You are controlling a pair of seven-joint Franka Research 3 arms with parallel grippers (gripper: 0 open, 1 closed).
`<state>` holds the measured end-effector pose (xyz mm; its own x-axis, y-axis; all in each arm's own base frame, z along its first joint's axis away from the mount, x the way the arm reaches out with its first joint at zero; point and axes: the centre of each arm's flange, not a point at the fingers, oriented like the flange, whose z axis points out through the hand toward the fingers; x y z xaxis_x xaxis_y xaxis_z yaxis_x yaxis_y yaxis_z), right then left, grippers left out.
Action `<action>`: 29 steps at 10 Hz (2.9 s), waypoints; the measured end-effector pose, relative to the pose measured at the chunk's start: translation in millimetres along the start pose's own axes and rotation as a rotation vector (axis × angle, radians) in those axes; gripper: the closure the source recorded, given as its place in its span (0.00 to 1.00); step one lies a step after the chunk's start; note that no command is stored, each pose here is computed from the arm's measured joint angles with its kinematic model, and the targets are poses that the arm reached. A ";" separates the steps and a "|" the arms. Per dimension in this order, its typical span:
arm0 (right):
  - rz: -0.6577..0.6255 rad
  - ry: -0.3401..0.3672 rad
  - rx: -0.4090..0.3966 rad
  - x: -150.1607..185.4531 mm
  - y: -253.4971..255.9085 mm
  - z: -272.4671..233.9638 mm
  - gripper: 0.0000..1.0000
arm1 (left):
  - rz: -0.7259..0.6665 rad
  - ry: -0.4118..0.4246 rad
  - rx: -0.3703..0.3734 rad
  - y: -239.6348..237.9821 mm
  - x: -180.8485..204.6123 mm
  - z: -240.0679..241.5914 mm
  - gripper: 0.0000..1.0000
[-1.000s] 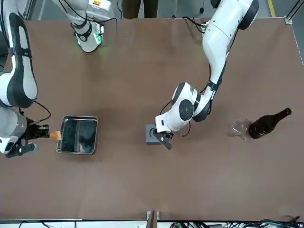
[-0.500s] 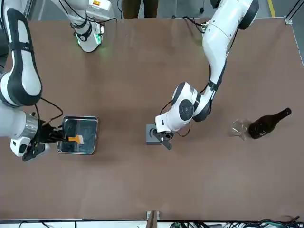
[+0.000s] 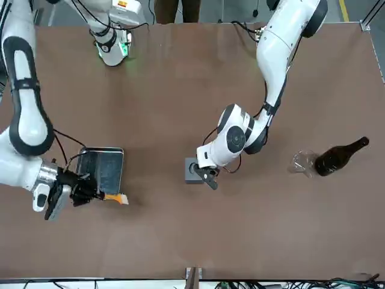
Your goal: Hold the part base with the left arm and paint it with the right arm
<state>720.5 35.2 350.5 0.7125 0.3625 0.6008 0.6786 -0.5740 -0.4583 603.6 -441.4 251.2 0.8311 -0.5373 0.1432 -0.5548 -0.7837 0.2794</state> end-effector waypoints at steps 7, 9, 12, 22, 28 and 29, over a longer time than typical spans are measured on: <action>-0.454 0.296 0.189 -80.3 24.2 137.5 0.96 | 0.000 0.000 0.000 0.1 0.0 0.0 0.95; -0.488 0.307 0.244 -79.9 -1.3 175.0 0.96 | 0.000 0.000 0.000 0.1 0.0 0.0 0.95; -0.501 0.411 0.293 -98.5 -24.1 221.8 0.96 | 0.000 0.000 0.000 0.1 0.0 0.0 0.95; -0.488 0.409 0.379 -150.7 -48.0 270.8 0.96 | 0.000 0.000 0.000 0.0 0.0 0.0 0.95; -0.469 0.429 0.487 -175.4 -72.5 278.8 0.96 | 0.000 0.000 0.000 0.0 0.0 0.0 0.95; -0.471 0.437 0.505 -176.9 -75.5 277.0 0.96 | 0.000 0.000 0.001 -0.3 0.0 -0.1 0.95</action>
<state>592.7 217.7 97.4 0.2692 0.1042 0.9574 0.9625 0.0048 -0.2712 603.8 -441.1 251.1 0.8313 -0.5371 0.1433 -0.5546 -0.7841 0.2787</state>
